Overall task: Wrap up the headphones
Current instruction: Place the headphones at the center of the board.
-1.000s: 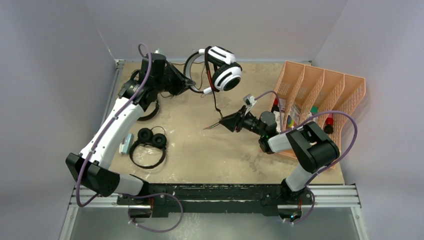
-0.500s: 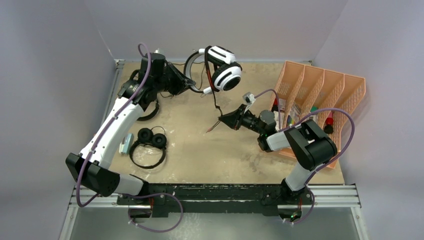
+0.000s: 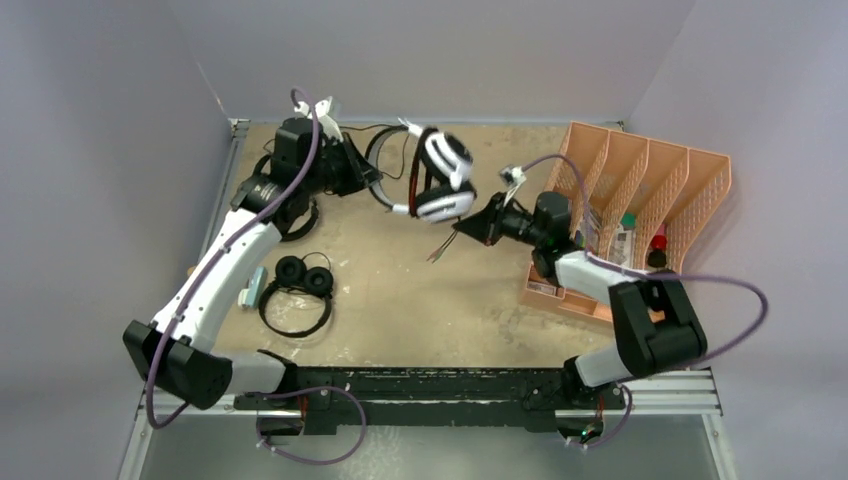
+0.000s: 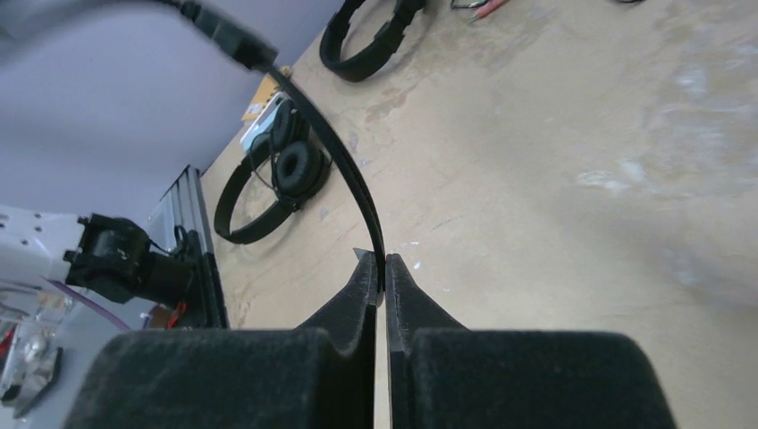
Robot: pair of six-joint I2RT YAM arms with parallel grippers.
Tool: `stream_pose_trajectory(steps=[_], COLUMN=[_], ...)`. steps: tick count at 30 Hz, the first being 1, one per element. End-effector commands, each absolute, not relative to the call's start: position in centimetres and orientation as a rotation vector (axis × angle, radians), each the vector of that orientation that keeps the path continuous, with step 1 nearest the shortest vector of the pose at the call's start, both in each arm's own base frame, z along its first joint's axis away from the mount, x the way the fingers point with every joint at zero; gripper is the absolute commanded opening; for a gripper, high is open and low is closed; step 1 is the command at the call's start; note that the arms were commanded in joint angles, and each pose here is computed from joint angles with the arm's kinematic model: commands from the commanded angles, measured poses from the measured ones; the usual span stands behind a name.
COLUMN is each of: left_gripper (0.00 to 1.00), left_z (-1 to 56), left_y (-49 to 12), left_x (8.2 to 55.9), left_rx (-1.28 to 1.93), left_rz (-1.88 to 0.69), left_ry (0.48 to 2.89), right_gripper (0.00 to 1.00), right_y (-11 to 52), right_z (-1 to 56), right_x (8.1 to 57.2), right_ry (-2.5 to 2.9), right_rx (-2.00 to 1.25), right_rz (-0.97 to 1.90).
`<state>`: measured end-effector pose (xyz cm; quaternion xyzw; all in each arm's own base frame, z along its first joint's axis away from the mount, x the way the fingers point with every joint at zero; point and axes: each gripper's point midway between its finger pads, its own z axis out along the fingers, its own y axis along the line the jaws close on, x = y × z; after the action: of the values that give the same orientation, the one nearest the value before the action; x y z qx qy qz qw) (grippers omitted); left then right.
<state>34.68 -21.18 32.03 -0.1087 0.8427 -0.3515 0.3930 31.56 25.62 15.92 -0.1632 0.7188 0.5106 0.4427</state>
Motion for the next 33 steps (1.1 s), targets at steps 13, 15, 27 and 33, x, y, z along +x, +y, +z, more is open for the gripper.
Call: stream_pose_trajectory(steps=[13,15,27,33], left_gripper=[0.0,0.0,0.0,0.0], left_z=[25.7,24.5,19.1,16.9], left_y=[-13.8,-13.6,-16.9,-18.2], left_x=[33.5,34.2,36.4,36.4], left_rx=[0.524,0.496,0.278,0.225], left_rz=[-0.097,-0.034,0.046,0.073], left_ry=[1.891,1.929,2.018,2.064], right_gripper=[0.0,0.0,0.0,0.0], right_y=[21.4,21.8,24.1,24.3], right_z=[22.5,24.0,25.8,25.7], right_x=[24.8,24.9,30.2,32.0], right_ry=[2.269,2.249,2.268,2.253], right_rx=[-0.475,-0.419,0.181,0.469], right_rz=[1.611,1.689,1.931,1.939])
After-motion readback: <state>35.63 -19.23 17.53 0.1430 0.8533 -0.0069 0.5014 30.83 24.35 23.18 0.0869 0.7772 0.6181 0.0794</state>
